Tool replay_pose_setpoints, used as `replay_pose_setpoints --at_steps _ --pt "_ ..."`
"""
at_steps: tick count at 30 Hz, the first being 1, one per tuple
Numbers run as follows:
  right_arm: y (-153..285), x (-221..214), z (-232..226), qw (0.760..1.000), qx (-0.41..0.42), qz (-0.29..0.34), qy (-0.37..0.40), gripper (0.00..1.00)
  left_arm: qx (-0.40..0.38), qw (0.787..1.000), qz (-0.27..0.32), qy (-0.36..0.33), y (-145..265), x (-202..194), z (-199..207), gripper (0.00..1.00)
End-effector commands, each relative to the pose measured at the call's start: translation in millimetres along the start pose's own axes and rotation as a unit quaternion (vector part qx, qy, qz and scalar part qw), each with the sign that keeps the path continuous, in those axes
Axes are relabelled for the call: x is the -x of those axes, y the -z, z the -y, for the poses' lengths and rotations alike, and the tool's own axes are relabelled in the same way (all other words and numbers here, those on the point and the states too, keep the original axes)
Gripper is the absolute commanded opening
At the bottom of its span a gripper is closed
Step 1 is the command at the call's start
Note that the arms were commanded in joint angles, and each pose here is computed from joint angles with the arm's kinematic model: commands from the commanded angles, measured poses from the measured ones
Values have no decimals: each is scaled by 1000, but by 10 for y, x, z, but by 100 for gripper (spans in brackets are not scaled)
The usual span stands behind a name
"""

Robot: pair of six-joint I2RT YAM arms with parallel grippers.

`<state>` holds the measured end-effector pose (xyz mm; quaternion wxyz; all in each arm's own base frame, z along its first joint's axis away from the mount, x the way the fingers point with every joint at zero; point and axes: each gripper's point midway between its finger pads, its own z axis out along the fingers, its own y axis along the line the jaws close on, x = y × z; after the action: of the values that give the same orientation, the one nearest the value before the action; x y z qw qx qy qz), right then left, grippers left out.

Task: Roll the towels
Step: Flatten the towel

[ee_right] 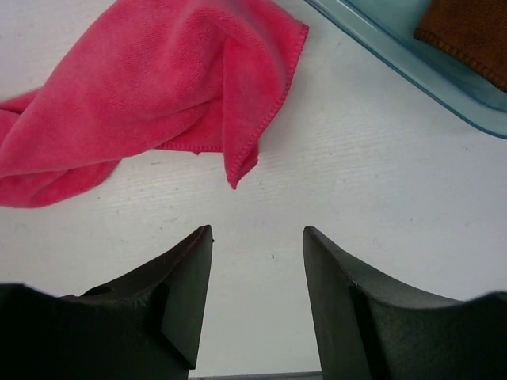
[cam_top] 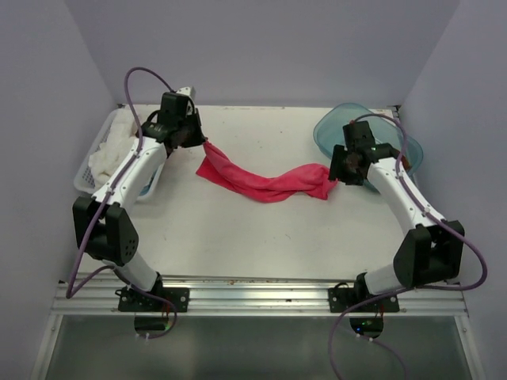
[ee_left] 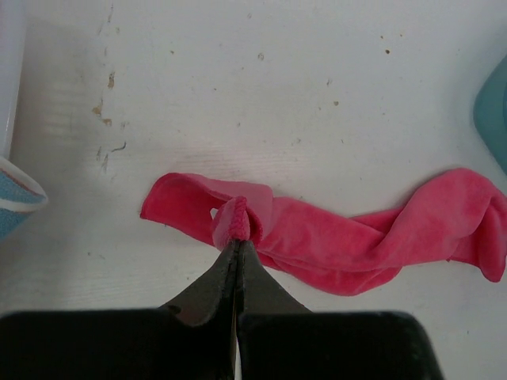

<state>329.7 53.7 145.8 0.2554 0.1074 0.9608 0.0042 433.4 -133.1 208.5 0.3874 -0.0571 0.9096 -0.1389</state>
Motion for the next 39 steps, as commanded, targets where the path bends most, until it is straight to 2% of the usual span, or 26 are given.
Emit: replay_pose_setpoints --at_steps 1,5,10,17,23,24,25,27,28,30,33,36,37,38,39 --pt "-15 -47 -137 999 41 9 -8 53 -31 998 54 3 214 285 126 0" --pt "-208 -124 -223 998 59 -4 -17 54 -36 998 53 4 246 277 142 0" --pt "-451 -105 -239 999 44 -15 -19 66 -38 998 52 4 262 260 145 0" --pt "-799 -196 -311 998 33 -52 -22 63 -38 998 55 8 285 267 146 0" --pt "-841 -345 -261 996 18 -56 -61 59 -36 998 59 9 320 284 140 0" --pt "-841 -344 -275 996 21 -53 -69 57 -35 998 59 8 320 281 138 0" --pt "-849 -359 -276 996 19 -52 -70 47 -36 998 59 8 320 283 142 0" --pt "-872 -301 -258 996 11 -36 -75 33 -37 998 57 8 315 274 143 0" --pt "-887 -272 -244 997 7 -28 -77 16 -38 998 55 6 315 265 144 0" --pt "-888 -206 -244 997 5 -21 -74 1 -37 998 53 5 313 252 137 0" --pt "-761 -9 -294 998 14 -3 -66 0 -32 998 53 0 320 252 119 0" --pt "-502 370 -293 997 12 43 -59 0 -37 998 54 -2 264 338 137 0" --pt "-343 647 -311 995 19 73 -64 0 -45 997 68 -2 324 515 186 0" --pt "-246 732 -286 995 17 76 -65 0 -44 997 62 -1 231 563 178 0" --pt "-29 1033 -327 991 31 111 -71 0 -58 994 92 -1 342 856 276 0"
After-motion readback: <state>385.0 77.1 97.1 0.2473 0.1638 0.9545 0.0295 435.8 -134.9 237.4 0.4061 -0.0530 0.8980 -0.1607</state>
